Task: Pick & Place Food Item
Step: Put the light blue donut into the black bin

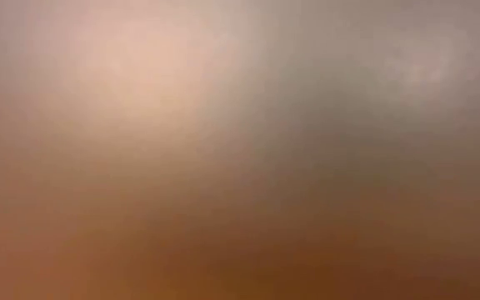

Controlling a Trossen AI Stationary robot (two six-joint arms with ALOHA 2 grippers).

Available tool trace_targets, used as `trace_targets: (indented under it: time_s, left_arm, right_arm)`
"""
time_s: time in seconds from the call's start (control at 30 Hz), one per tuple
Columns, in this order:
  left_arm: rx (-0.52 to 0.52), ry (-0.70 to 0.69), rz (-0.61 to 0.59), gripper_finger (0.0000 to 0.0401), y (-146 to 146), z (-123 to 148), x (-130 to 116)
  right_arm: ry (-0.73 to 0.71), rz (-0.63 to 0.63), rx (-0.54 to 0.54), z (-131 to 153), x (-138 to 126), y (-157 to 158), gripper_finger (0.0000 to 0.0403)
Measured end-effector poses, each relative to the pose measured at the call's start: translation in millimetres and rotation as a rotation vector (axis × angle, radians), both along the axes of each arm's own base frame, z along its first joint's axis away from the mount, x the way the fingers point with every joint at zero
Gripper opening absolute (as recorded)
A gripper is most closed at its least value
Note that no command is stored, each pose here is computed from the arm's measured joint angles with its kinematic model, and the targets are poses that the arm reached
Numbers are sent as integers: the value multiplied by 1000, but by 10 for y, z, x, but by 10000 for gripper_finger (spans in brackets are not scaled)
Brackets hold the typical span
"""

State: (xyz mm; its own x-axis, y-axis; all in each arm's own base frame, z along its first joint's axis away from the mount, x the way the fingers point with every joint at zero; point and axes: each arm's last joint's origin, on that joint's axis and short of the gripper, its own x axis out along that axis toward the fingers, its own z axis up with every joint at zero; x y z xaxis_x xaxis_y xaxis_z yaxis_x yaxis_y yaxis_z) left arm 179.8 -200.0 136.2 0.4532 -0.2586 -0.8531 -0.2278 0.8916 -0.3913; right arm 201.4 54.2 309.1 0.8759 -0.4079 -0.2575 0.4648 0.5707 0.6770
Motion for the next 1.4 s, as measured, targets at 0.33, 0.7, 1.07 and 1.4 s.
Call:
trace_targets:
  time_s: [0.33, 0.7, 1.07, 1.4]
  left_arm:
    - [75, -76, 8, 90, 201, 234, 13]
    - [479, -229, 5, 90, 1408, 696, 382]
    - [722, -296, 27, 90, 2693, 761, 625]
    - [738, -290, -39, 90, 3014, 510, 1021]
  right_arm:
    - [-3, 0, 4, 1, 0, 1, 255]
    - [-3, -1, 5, 1, 0, 1, 255]
    - [-4, -9, 4, 0, -1, -2, 255]
    - [-5, -24, 10, -7, -4, -7, 255]
